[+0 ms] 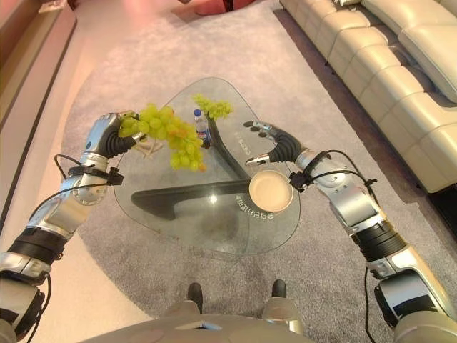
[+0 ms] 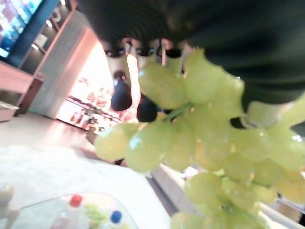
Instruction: Pick up fruits into the plate
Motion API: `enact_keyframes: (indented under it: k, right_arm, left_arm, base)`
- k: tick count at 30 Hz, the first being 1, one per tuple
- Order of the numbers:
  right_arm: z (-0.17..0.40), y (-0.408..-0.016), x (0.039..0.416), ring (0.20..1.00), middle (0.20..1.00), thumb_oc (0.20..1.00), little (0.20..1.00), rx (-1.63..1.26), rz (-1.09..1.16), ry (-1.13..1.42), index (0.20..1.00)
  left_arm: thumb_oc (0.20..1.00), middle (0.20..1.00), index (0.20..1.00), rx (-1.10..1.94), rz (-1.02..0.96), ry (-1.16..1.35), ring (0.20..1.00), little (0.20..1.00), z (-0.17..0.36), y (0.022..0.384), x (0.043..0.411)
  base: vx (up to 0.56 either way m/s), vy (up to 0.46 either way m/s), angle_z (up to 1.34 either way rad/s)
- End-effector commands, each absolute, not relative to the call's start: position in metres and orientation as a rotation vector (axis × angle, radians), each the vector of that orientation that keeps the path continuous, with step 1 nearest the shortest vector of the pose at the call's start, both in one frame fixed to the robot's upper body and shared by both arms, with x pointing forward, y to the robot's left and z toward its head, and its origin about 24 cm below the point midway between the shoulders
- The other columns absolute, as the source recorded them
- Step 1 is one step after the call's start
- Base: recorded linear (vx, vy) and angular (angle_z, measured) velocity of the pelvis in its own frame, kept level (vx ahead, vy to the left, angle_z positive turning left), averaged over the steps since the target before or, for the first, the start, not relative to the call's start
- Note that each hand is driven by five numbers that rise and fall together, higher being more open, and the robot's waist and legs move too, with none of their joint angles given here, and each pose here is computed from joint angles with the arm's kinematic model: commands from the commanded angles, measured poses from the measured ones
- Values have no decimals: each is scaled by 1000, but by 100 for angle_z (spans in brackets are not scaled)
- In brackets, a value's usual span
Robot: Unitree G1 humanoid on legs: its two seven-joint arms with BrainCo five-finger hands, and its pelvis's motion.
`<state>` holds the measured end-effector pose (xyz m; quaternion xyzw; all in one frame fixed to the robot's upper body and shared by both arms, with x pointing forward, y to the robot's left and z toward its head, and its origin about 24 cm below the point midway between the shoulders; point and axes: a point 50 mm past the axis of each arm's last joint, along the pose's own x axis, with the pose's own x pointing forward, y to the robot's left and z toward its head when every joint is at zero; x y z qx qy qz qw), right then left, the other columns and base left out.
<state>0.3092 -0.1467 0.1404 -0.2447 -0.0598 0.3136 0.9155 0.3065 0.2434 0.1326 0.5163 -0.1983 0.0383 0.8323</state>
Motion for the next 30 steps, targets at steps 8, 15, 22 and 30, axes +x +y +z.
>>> enact_keyframes:
  k: [8,15,22,30]
  right_arm:
    - [141,-86,293,1000,1000,1000,1000,-205,881,-101,1000]
    - [157,-66,285,1000,1000,1000,1000,-146,907,-197,1000]
    - [172,-50,277,1000,1000,1000,1000,-39,939,-251,1000]
    - [181,-47,269,1000,1000,1000,1000,18,905,-326,1000]
  left_arm:
    - [200,200,200,1058,-21,-605,200,200,149,213,301]
    - [200,200,200,1047,-75,-653,200,200,153,197,299]
    - [200,200,200,1078,-115,-710,200,200,155,182,296]
    - [200,200,200,1096,-141,-728,200,200,160,177,289]
  base:
    - [-3,-8,-2]
    - [0,0,0]
    - [0,0,0]
    - [0,0,0]
